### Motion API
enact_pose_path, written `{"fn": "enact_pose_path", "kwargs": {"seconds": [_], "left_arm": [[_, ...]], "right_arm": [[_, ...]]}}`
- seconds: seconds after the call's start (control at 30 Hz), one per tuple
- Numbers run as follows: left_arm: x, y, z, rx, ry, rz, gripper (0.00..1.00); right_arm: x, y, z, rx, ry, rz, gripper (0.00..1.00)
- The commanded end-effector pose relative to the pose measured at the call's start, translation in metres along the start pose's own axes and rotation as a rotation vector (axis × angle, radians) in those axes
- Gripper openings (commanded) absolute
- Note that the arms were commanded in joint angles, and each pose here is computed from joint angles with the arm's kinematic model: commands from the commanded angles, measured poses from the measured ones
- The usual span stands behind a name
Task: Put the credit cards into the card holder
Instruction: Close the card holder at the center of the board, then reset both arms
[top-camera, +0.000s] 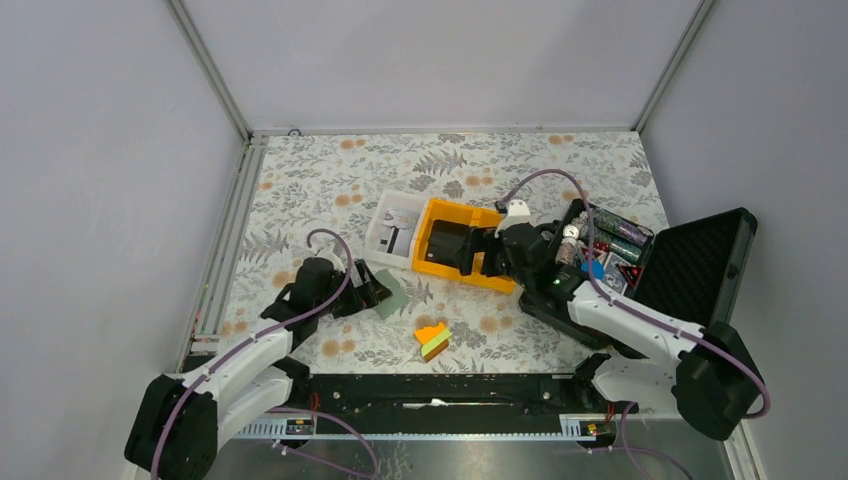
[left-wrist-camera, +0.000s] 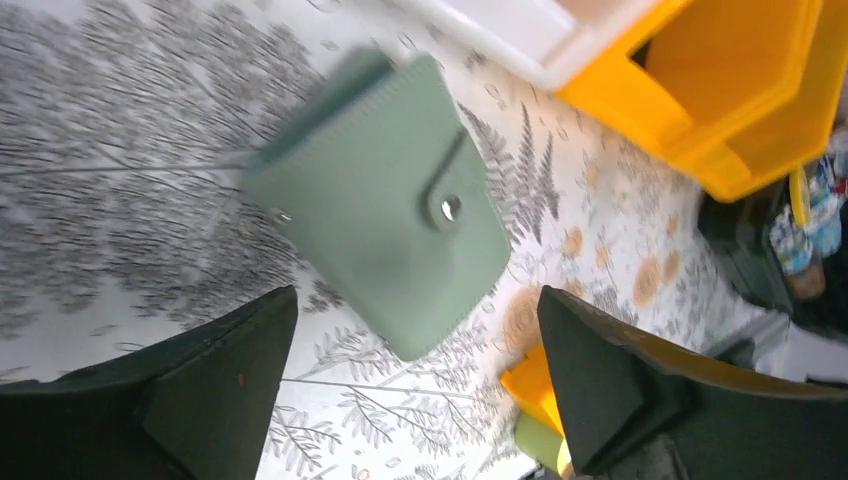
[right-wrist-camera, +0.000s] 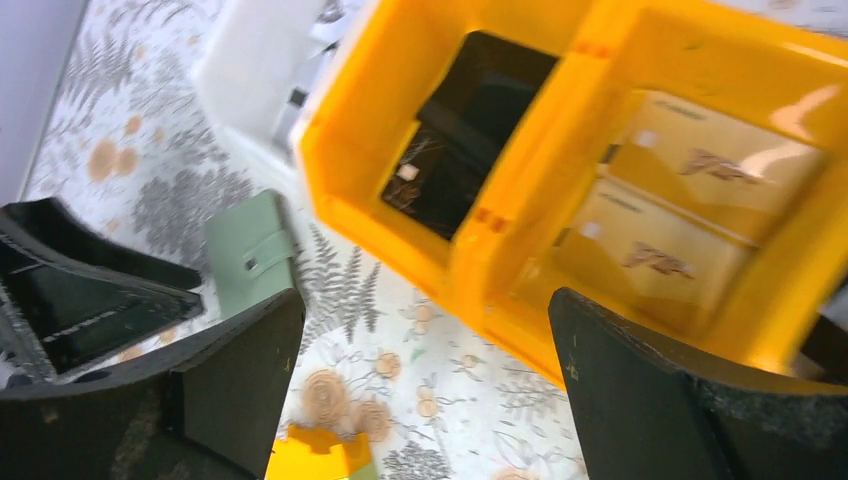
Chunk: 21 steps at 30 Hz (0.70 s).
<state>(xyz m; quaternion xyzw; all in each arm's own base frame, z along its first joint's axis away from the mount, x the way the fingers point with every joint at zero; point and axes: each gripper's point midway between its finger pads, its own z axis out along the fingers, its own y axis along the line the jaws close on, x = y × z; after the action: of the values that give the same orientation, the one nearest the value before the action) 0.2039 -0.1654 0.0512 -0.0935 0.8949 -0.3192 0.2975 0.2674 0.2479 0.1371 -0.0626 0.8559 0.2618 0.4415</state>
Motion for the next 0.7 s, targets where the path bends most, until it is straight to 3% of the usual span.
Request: {"fn": "enact_pose_path", "kwargs": {"seconds": [0.0, 0.17, 0.33, 0.47, 0.67], "left_arm": [[-0.042, 0.013, -0.006, -0.084, -0.167, -0.050, 0.98], [-0.090, 0.003, -0.054, -0.132, -0.347, -0.066, 0.99], [-0.137, -0.019, -0.121, -0.197, -0.513, 0.014, 0.99], [-0.156, -0.029, -0.158, -0.242, -0.589, 0.119, 0.99], [-0.167, -0.022, -0.175, -0.321, -0.643, 0.230, 0.99]], "right_arm": [[-0.017, -0.038, -0.018, 0.141, -0.046, 0.001, 1.00], [-0.040, -0.076, -0.044, 0.329, -0.144, 0.004, 1.00], [-0.070, -0.097, -0.078, 0.451, -0.294, -0.036, 1.00], [-0.082, -0.103, -0.095, 0.480, -0.360, -0.077, 1.00], [-0.083, -0.109, -0.102, 0.506, -0.376, -0.096, 1.00]]}}
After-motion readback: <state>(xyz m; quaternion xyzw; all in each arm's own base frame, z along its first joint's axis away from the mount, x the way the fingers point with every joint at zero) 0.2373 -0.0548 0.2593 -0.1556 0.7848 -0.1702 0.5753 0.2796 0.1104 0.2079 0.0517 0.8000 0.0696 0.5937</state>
